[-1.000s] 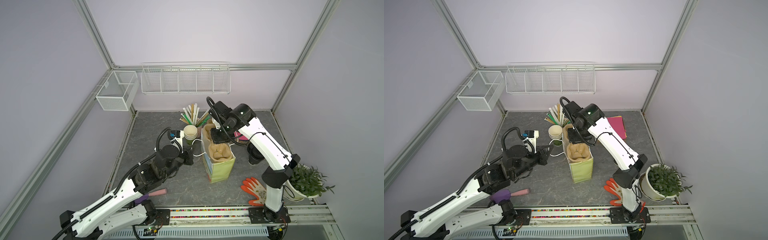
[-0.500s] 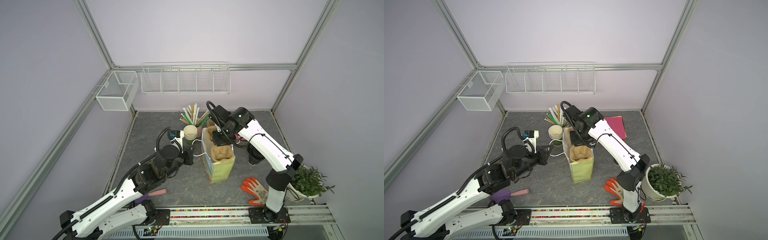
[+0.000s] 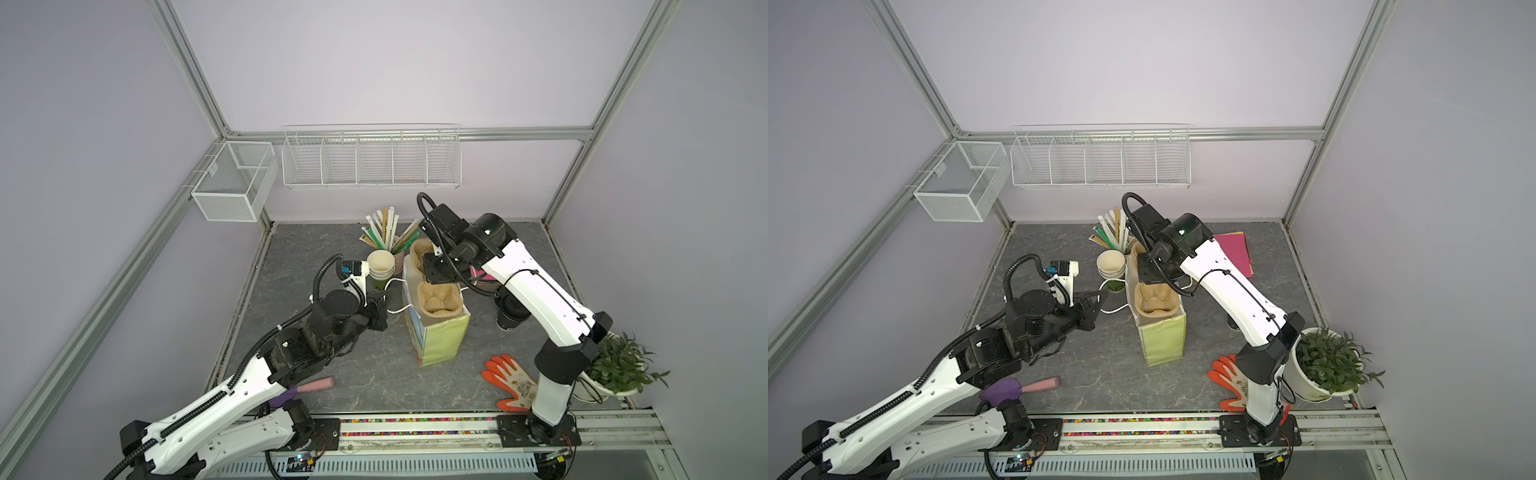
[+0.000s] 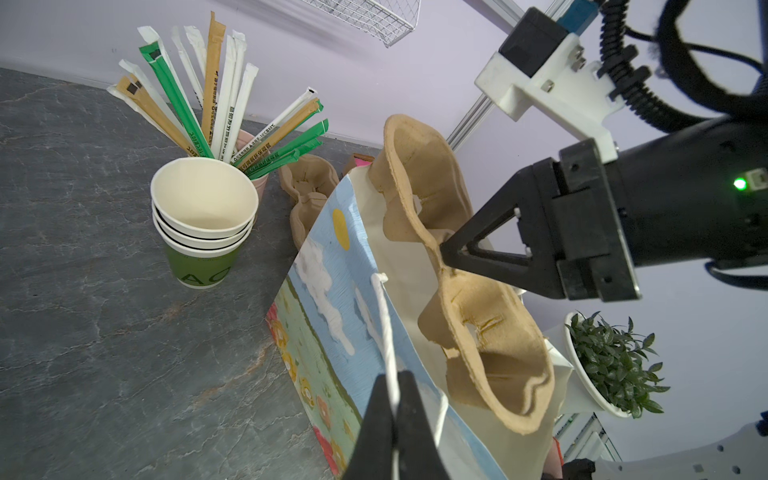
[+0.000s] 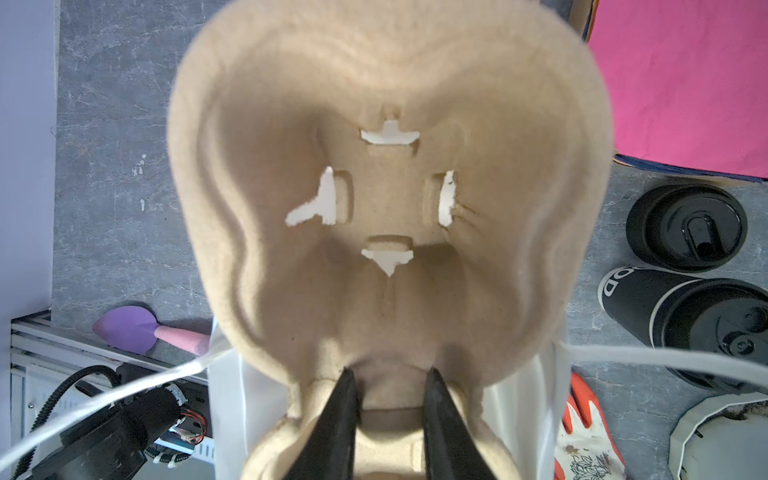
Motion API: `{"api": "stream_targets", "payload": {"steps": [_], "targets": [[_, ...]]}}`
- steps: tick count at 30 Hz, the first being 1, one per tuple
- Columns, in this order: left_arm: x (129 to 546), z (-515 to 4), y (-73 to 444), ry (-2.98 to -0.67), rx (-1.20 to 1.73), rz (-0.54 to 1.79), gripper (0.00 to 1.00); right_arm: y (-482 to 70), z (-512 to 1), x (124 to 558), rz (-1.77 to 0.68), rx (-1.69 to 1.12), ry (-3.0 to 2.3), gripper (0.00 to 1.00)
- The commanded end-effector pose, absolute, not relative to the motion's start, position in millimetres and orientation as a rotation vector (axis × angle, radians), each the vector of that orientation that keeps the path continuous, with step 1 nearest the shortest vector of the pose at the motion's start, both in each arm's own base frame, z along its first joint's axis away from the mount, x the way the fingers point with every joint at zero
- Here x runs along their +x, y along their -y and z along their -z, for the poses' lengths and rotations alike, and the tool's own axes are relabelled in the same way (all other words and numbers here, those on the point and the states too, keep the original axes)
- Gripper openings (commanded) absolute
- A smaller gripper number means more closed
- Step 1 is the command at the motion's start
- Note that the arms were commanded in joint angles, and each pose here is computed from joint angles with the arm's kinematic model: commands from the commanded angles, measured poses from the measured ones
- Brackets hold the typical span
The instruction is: Pack the takeout coffee
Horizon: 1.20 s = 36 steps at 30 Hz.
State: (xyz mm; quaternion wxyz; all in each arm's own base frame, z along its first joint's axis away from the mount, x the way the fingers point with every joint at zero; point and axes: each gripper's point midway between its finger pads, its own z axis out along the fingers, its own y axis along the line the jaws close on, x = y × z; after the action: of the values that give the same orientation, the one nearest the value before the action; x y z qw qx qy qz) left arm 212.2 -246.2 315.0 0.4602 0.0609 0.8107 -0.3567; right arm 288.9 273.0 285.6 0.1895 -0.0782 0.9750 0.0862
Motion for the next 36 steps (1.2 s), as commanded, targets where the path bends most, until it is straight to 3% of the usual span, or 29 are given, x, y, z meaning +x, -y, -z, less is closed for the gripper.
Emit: {"api": "stream_targets", "payload": {"steps": [1, 11, 36], "targets": [[210.4, -322.4, 247.9, -1.988, 0.164, 0.887, 0.0, -283.0, -280.4, 296.0, -0.235, -0.229, -2.725, 0.27], [210.8, -324.6, 247.6, -1.986, 0.171, 0.878, 0.0, -284.9, -285.3, 303.1, -0.179, -0.285, -2.653, 0.26], [212.3, -326.0, 240.3, -1.98, 0.155, 0.843, 0.0, -271.9, -266.1, 259.2, -0.042, -0.436, -2.676, 0.27]]}}
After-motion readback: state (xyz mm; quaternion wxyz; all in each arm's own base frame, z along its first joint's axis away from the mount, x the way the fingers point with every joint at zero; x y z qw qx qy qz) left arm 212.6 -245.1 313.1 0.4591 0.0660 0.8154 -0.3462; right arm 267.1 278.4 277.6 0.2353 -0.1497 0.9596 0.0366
